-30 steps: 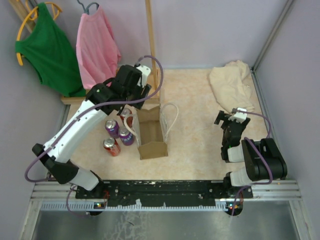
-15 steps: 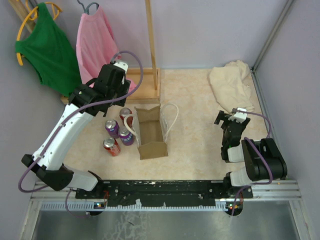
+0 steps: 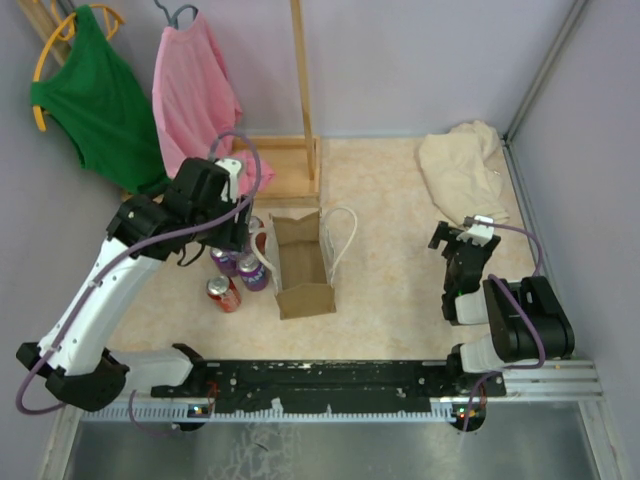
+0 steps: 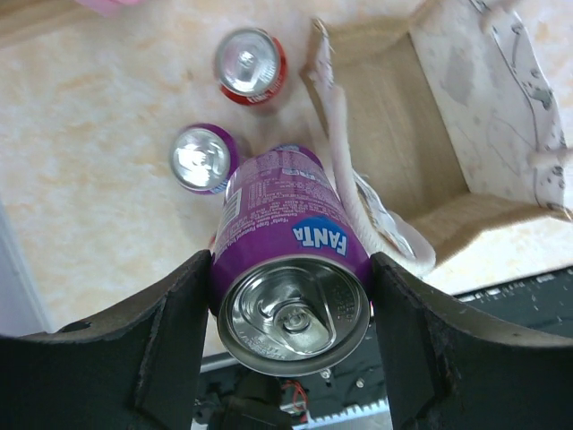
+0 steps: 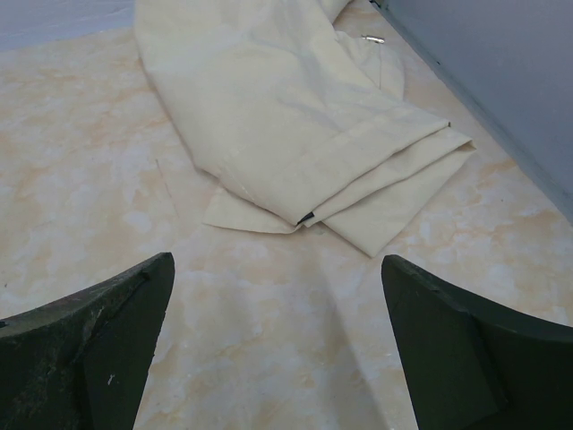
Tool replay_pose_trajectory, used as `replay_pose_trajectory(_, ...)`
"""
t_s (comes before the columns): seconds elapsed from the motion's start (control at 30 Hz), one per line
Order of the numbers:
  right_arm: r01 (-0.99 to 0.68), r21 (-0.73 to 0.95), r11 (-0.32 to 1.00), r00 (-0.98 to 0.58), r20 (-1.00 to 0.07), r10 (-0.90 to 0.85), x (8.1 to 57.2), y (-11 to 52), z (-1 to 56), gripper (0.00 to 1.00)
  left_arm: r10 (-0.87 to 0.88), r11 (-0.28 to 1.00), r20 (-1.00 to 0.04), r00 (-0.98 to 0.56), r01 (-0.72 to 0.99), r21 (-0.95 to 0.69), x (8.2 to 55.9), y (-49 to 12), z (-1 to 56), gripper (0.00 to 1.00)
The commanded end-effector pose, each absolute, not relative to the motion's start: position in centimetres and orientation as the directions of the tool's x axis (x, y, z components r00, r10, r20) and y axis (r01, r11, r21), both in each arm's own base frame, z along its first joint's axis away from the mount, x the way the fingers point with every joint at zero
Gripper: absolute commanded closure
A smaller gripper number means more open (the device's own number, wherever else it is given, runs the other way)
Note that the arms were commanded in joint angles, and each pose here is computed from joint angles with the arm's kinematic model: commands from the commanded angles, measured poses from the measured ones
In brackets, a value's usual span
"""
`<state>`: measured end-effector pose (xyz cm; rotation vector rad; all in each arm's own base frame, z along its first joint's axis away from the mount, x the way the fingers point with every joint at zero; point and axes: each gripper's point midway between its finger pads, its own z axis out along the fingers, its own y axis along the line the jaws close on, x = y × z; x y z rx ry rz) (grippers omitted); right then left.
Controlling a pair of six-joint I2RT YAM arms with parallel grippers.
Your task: Take the beverage out of the canvas bag
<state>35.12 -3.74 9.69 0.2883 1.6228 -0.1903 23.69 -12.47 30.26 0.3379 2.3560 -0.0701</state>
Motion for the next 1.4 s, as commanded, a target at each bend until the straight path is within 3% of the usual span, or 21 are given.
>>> replay_pose_trajectory(0.0, 0.303, 0.056, 0.951, -0.013, -0.998, 0.063, 35.5, -3.9, 10.8, 0.01, 0.187, 0.942, -0.647, -0.739, 0.321, -0.094, 21.7, -14.7, 28.6, 1.0)
replay_pose_trajectory(0.57, 0.302, 0.056, 0.952, -0.013, -0.998, 0.063, 35.5, -3.9, 10.8, 0.01, 0.15, 0.924, -0.516, -0.843, 0.306, -0.23, 18.3, -15.9, 20.1, 1.0)
replay_pose_trajectory(0.83, 0.302, 0.056, 0.952, -0.013, -0.998, 0.063, 35.5, -3.9, 10.8, 0.01, 0.164, 0.956, -0.474, -0.865, 0.257, -0.138, 18.5, -14.4, 16.7, 1.0)
replay_pose_trajectory(1.37, 0.302, 0.057, 0.952, -0.013, -0.998, 0.064, 35.5, -3.9, 10.8, 0.01, 0.206, 0.952, -0.42, -0.884, 0.28, -0.124, 19.3, -15.3, 12.9, 0.98)
